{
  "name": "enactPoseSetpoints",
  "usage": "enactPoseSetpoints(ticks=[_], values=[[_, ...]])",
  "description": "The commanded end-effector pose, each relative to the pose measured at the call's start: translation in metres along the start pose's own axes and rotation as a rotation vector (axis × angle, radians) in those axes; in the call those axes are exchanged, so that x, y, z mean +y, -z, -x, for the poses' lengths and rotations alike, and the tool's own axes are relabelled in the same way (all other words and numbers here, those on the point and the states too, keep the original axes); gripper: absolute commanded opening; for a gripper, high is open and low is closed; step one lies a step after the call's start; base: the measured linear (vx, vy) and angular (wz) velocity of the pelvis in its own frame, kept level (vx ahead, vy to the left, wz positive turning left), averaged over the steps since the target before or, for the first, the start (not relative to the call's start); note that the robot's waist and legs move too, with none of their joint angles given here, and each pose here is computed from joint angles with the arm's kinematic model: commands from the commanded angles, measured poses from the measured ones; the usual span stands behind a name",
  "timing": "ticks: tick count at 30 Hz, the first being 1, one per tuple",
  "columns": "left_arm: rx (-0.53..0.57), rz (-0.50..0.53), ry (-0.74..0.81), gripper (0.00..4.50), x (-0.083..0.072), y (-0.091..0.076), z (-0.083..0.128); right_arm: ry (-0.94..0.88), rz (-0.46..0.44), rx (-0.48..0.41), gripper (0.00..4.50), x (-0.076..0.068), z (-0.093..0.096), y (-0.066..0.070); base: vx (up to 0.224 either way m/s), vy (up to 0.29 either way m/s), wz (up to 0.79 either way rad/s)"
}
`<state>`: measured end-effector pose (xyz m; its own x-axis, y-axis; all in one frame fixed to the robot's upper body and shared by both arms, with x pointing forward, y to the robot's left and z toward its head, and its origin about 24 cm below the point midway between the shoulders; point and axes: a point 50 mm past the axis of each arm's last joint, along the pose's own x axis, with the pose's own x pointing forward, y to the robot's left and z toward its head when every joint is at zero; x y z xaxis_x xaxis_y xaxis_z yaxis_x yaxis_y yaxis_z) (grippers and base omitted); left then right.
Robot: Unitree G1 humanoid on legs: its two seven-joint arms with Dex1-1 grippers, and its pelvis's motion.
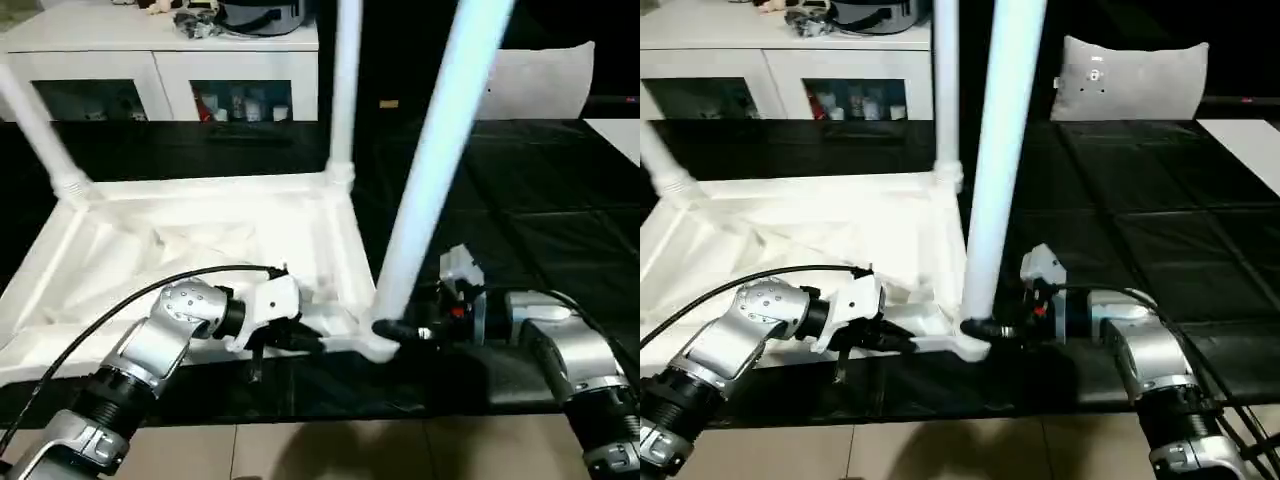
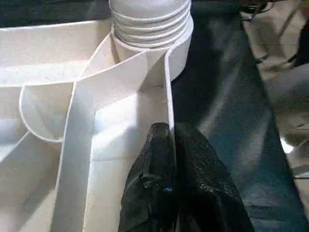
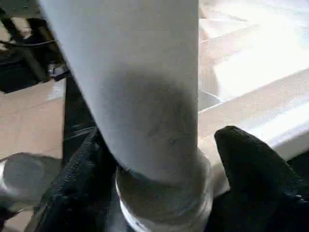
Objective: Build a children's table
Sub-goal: Rotate leg to tighten
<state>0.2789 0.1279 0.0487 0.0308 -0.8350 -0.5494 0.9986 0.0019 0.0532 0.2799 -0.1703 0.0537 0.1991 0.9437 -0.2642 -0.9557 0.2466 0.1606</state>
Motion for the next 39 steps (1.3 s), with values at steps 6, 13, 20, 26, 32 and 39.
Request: enactPoseSetpoints(ticks=[6, 13, 20, 26, 32, 39], values=[[0.061, -0.004, 0.079, 0.00, -0.006, 0.006, -0.002, -0.081, -0.026, 0.000, 2.74, 0.008, -0.004, 0.000, 0.000, 0.000, 0.00], [0.023, 0.052, 0.047, 0.00, -0.008, 0.006, -0.002, -0.095, -0.055, -0.036, 2.33, 0.017, -0.010, 0.004, 0.000, 0.000, 0.00], [-0.067, 0.148, -0.094, 0.00, -0.004, -0.005, -0.009, 0.045, -0.118, -0.071, 2.15, 0.018, -0.028, 0.005, 0.000, 0.000, 0.00], [-0.139, 0.257, -0.391, 0.00, 0.016, -0.025, -0.028, 0.504, -0.220, -0.081, 2.09, -0.014, -0.050, 0.011, 0.000, 0.000, 0.00], [-0.171, 0.323, -0.562, 0.00, 0.027, -0.044, -0.048, 0.782, -0.310, -0.089, 2.09, -0.032, -0.059, 0.012, 0.000, 0.000, 0.00], [-0.149, 0.261, -0.548, 0.00, 0.024, -0.042, -0.047, 0.747, -0.194, -0.146, 2.84, -0.030, -0.054, 0.004, 0.000, 0.000, 0.00]])
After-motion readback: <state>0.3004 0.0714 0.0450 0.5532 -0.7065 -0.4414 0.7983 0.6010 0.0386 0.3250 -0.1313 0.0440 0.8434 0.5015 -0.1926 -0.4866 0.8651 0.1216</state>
